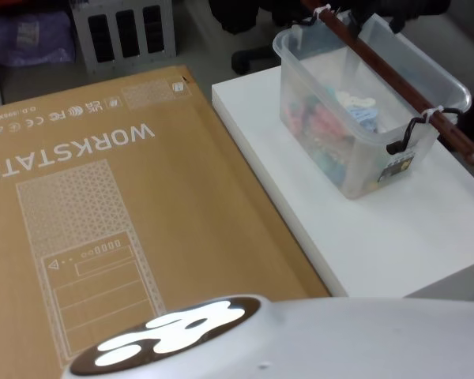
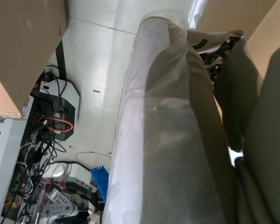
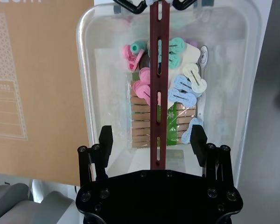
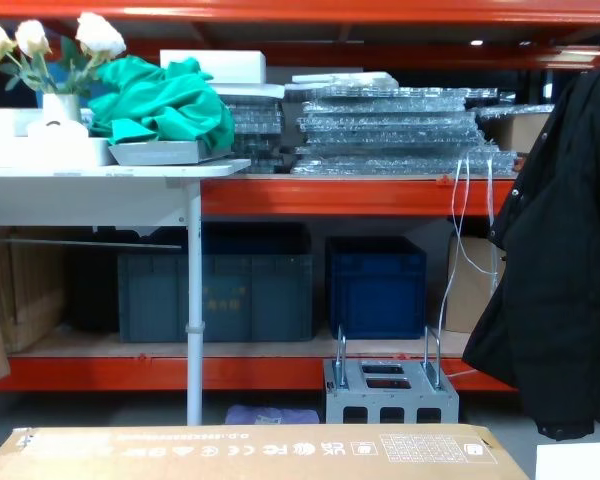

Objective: Use one hand to grasp the basket and place it at the designated location.

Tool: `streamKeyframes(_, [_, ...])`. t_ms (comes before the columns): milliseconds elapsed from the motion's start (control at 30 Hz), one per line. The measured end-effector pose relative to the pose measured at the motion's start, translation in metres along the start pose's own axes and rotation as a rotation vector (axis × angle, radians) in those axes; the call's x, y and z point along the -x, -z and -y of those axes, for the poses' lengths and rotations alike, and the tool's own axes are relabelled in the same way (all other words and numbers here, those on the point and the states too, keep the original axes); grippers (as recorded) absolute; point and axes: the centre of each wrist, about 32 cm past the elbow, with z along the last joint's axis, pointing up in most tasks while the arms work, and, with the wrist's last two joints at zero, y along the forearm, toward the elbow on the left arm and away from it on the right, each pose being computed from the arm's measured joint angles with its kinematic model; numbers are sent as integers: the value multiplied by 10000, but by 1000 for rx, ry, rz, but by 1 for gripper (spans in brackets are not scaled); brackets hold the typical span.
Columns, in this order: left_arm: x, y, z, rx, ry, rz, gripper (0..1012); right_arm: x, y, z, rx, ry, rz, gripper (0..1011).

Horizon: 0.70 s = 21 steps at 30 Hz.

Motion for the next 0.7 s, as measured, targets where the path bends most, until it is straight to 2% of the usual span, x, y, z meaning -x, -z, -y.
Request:
streamKeyframes(300, [0,0,0,0,0,0,0,85,29,192,-18,59,-4,1001])
streamKeyframes(700, [0,0,0,0,0,0,0,83,8,228,-12,69,-5,1001])
